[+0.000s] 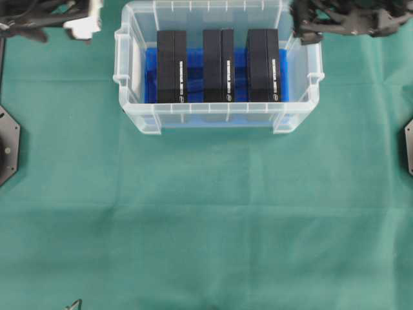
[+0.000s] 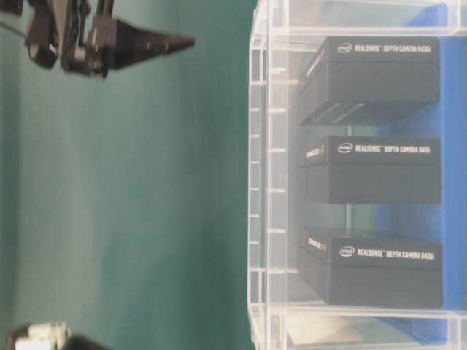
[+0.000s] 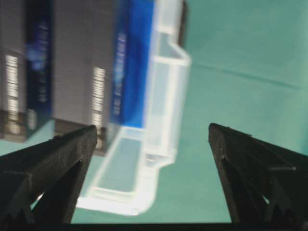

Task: Take the box out of the case with both arms.
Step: 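Move both open grippers over the left and right black boxes, then lower both grippers into the bin around the outer boxes and close, then lift the left and right boxes straight up out of the bin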

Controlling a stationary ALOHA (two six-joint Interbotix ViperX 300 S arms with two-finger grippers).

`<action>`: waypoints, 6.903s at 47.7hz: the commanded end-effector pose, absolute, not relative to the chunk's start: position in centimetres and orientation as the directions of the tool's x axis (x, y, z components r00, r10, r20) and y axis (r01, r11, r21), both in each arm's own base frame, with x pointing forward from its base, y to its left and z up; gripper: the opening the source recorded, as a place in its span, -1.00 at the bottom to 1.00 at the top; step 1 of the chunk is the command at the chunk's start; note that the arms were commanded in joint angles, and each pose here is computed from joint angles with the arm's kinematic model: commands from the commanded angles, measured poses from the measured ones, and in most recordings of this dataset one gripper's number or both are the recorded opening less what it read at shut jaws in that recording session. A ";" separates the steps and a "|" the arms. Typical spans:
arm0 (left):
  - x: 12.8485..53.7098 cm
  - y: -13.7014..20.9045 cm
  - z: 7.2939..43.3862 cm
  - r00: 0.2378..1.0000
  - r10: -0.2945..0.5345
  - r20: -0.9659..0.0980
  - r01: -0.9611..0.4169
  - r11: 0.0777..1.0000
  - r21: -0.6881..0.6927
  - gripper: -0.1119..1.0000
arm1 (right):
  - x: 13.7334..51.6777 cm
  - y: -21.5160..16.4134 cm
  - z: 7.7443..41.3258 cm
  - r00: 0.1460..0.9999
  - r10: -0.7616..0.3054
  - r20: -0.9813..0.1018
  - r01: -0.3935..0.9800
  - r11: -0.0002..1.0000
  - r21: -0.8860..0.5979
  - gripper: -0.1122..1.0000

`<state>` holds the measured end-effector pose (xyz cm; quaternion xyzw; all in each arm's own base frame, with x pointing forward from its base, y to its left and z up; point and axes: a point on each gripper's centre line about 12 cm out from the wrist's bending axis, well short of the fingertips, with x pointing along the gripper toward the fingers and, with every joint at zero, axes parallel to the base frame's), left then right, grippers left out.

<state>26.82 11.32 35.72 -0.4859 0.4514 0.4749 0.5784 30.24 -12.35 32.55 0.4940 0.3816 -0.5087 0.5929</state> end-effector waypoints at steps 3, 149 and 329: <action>29.4 11.5 37.0 0.172 0.128 -0.977 -0.982 0.095 -0.161 0.84 | 31.6 -12.6 34.0 0.238 -0.240 -0.941 0.970 0.004 0.245 0.92; 39.2 13.0 32.2 0.200 0.158 -0.967 -0.973 0.152 -0.176 0.84 | 37.6 -13.5 31.8 0.220 -0.207 -0.953 0.974 0.090 0.206 0.92; 39.3 13.5 25.6 0.199 0.165 -0.966 -0.975 0.131 -0.179 0.34 | 38.0 -13.4 25.5 0.169 -0.186 -0.968 0.982 -0.054 0.181 0.37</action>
